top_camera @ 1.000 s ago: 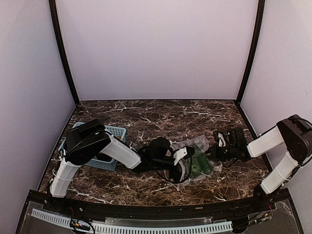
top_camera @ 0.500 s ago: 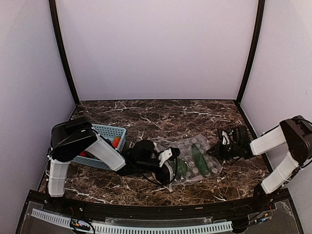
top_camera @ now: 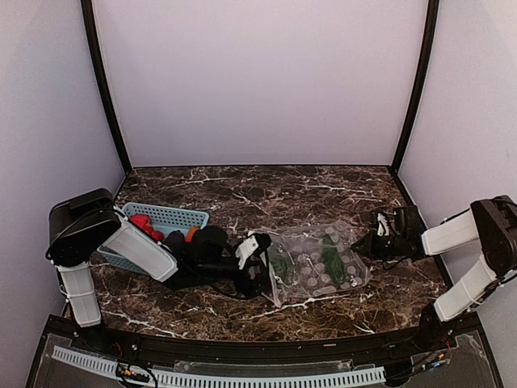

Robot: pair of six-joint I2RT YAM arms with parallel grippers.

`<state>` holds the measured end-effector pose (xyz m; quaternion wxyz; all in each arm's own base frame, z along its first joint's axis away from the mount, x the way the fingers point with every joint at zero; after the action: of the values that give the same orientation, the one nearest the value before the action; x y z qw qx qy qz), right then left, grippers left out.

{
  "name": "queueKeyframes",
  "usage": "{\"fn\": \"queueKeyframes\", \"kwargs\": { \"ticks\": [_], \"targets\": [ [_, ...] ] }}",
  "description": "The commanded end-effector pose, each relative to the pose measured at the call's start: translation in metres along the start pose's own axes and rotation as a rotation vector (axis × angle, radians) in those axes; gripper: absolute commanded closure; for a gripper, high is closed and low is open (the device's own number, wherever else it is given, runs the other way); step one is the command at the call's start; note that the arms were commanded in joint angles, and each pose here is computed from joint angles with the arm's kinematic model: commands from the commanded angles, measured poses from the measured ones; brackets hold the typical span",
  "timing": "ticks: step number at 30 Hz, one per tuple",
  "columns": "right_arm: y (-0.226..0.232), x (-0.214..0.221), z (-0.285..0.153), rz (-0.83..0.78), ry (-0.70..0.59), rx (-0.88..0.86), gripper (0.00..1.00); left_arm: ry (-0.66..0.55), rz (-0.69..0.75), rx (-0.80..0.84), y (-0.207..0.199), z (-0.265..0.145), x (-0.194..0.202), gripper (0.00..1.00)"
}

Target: Open the zip-top bag and remove the fake food

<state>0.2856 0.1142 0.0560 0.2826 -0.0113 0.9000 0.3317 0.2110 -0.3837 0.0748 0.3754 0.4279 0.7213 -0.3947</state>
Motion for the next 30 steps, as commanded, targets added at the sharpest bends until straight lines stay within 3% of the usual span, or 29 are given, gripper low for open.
{"fn": "queueKeyframes", "kwargs": {
  "ticks": [1, 10, 14, 23, 30],
  "targets": [
    [-0.001, -0.009, -0.003, -0.019, -0.03, 0.002, 1.0, -0.024, -0.038, -0.046, 0.001, -0.02, -0.011, 0.48],
    [-0.003, -0.011, -0.007, -0.01, -0.042, 0.003, 1.0, 0.017, -0.099, -0.204, 0.018, -0.058, -0.007, 0.47],
    [-0.004, -0.012, -0.007, -0.007, -0.045, -0.001, 1.0, 0.012, -0.19, -0.301, 0.034, -0.083, -0.003, 0.48],
    [-0.002, -0.011, -0.005, -0.014, -0.037, -0.024, 1.0, -0.134, -0.392, -0.512, 0.071, -0.159, -0.046, 0.48],
    [0.002, -0.01, -0.007, -0.03, -0.032, -0.042, 0.96, -0.175, -0.563, -0.728, 0.107, -0.226, -0.044, 0.48]
  ]
}}
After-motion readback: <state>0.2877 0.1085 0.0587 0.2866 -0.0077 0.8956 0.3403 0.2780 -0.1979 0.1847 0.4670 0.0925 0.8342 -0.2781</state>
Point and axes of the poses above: each gripper's point midway between its finger pads, its own z axis out along the fingers, its own y axis along the line the jaws close on, x = y × z, the point moved 4 cm from there along -z, back along the fingers, and after that the axes turned 7 degrees about -z, right-handed, at the moved point
